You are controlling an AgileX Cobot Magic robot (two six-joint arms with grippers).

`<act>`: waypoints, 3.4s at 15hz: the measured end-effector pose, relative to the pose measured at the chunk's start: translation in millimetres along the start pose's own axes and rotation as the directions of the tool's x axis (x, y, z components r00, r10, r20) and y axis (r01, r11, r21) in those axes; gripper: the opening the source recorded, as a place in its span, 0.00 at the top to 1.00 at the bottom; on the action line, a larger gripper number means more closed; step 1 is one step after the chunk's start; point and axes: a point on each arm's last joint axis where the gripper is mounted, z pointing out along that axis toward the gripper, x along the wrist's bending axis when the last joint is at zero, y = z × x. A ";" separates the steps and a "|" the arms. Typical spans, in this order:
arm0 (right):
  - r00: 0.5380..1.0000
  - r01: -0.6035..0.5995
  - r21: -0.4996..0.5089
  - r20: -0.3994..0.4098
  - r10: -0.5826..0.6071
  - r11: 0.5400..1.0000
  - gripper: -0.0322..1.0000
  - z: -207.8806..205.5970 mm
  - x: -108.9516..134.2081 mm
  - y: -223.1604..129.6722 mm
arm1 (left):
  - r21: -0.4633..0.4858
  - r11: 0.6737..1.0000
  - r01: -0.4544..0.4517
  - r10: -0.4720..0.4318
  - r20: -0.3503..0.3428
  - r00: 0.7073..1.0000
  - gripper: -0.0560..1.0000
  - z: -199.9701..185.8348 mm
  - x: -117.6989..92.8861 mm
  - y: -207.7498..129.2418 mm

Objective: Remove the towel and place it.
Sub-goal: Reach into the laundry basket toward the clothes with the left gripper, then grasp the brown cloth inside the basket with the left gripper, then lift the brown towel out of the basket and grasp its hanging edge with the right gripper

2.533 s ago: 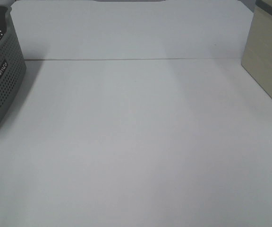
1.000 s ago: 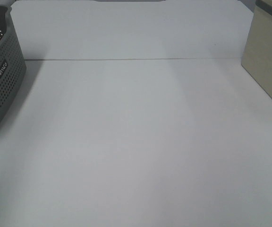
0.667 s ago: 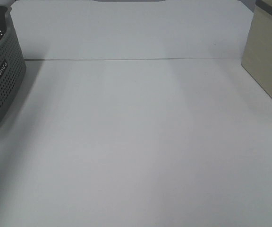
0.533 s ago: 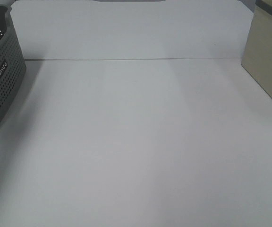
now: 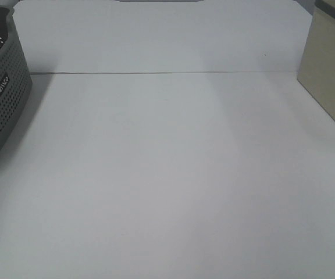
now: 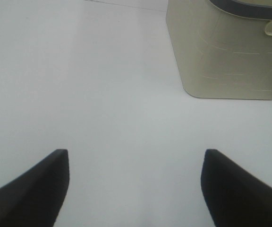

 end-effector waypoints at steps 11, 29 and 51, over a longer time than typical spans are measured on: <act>1.000 0.000 0.000 0.000 0.000 1.000 0.25 0.0 0.0 0.0 | -0.049 0.998 -0.036 0.040 0.097 0.994 0.04 79.0 12.5 36.1; 1.000 0.000 0.000 0.000 0.000 1.000 0.25 0.0 0.0 0.0 | -0.106 0.990 0.091 -0.095 -0.031 0.995 0.95 -1.2 22.9 23.0; 0.969 0.071 -0.156 -0.221 -0.105 0.985 0.25 18.5 17.5 48.9 | -0.489 0.542 -0.683 0.253 -0.681 0.687 0.95 -345.4 -207.1 95.5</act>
